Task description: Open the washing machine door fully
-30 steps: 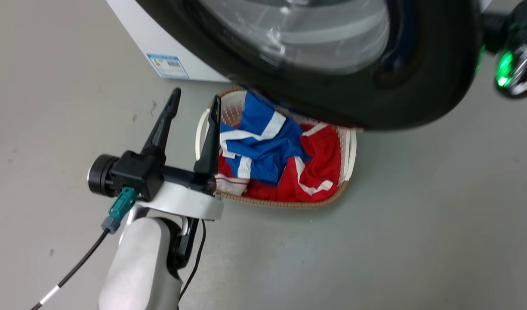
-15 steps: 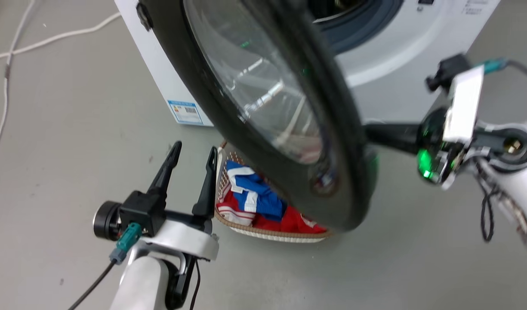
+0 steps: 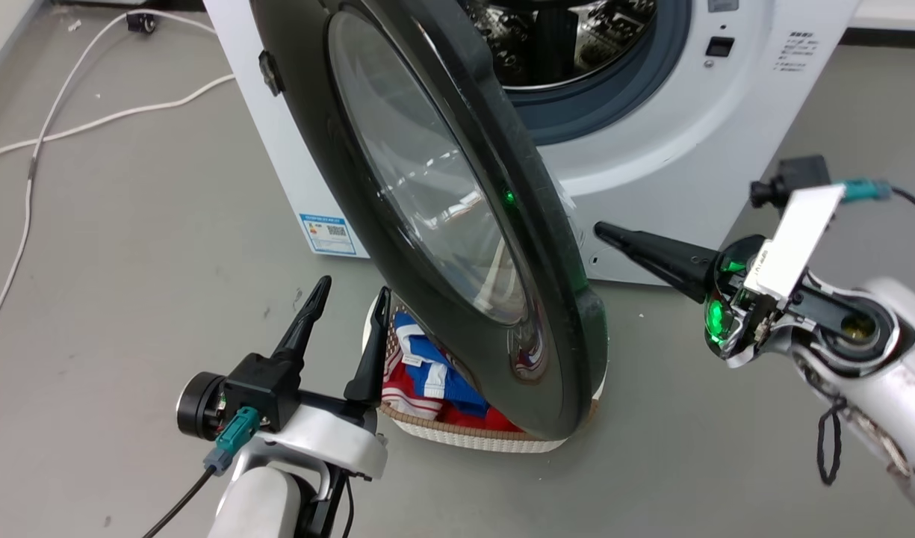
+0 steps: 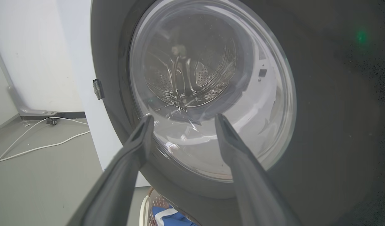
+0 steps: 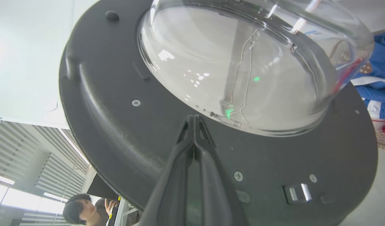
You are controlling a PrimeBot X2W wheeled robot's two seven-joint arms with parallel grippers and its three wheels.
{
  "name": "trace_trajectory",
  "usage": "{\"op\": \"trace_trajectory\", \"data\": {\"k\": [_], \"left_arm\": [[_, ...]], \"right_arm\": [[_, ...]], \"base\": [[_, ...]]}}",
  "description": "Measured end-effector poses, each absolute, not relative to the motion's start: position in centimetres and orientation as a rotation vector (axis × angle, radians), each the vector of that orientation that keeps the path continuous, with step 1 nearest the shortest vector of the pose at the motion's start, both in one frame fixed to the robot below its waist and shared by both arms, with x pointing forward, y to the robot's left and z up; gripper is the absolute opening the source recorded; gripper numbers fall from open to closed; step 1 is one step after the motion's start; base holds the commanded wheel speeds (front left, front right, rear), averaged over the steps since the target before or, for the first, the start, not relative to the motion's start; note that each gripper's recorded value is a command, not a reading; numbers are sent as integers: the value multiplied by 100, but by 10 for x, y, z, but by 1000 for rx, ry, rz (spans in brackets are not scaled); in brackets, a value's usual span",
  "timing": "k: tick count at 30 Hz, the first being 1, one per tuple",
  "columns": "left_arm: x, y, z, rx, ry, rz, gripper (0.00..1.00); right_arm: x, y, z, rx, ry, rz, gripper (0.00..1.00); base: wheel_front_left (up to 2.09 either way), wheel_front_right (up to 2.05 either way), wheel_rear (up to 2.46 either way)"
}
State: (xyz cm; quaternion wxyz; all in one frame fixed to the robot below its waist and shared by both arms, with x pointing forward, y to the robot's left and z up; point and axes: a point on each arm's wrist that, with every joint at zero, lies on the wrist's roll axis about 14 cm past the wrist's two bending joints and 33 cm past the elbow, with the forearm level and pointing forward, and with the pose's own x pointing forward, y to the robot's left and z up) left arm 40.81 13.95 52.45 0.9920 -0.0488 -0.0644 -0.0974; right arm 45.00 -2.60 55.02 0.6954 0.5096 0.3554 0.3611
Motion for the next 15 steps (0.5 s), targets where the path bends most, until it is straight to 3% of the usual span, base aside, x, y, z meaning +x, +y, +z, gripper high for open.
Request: {"op": "trace_trajectory", "data": {"k": [8,15], "left_arm": [[402,137,528,-101,-139,-208,100],[402,135,532,-102,-146,-212,100]], "right_arm": [[458,-86,552,1314,472,514,0],[436,-178,535,1152,194,225,0]], "base": [[0,0,0],[0,0,0]]}}
